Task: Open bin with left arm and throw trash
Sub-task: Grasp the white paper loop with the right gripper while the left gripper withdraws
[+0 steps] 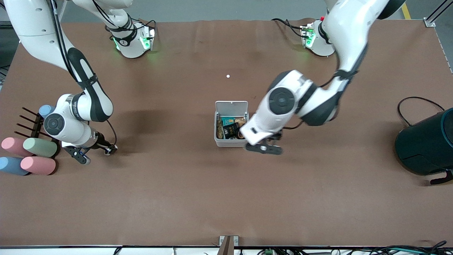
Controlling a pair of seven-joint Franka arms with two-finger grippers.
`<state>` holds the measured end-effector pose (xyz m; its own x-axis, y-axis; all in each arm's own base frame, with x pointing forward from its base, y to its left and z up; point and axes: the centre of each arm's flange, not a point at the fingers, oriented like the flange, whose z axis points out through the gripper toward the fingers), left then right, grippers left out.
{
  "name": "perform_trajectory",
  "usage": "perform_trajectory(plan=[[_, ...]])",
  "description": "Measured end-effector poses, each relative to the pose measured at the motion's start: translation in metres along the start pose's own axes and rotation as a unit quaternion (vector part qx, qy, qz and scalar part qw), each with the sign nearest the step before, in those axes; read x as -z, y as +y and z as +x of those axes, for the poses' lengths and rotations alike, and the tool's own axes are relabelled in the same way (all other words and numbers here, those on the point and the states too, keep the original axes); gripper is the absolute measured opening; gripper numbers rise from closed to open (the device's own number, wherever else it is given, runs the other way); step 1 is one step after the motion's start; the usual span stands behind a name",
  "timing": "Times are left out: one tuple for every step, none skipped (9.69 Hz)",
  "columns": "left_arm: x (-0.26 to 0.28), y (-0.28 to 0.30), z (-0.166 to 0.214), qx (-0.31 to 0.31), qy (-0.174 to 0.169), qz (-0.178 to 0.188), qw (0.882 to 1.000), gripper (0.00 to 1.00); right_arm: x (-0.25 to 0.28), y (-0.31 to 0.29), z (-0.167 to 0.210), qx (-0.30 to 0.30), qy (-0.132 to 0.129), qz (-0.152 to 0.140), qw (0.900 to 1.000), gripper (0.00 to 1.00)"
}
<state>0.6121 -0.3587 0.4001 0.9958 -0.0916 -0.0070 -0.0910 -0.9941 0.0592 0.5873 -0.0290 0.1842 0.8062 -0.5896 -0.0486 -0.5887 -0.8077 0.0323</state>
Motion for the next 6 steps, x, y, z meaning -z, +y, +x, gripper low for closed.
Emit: perform_trajectory(plan=[[0.032,-0.042,0.01,0.026,0.009,0.007,1.0,1.0,-0.005,0.001,-0.002,0.0,-0.002,-0.001,1.0,0.48],[0.061,-0.083,0.016,0.052,0.012,0.01,0.999,1.0,-0.008,0.001,-0.002,0.0,-0.004,-0.002,1.0,0.43],[0.086,-0.124,0.017,0.072,0.004,0.007,0.997,1.0,-0.008,0.001,-0.001,-0.001,-0.004,-0.002,1.0,0.38],[0.109,-0.164,0.015,0.08,-0.007,0.005,0.997,1.0,-0.006,0.001,0.0,-0.009,-0.002,-0.001,1.0,0.26],[0.133,-0.197,0.009,0.085,-0.013,0.01,0.996,1.0,-0.002,-0.003,0.001,-0.024,-0.002,0.0,1.0,0.13],[0.16,-0.214,-0.002,0.083,-0.012,0.019,0.996,1.0,0.009,-0.016,0.0,-0.038,-0.007,-0.001,0.999,0.1]])
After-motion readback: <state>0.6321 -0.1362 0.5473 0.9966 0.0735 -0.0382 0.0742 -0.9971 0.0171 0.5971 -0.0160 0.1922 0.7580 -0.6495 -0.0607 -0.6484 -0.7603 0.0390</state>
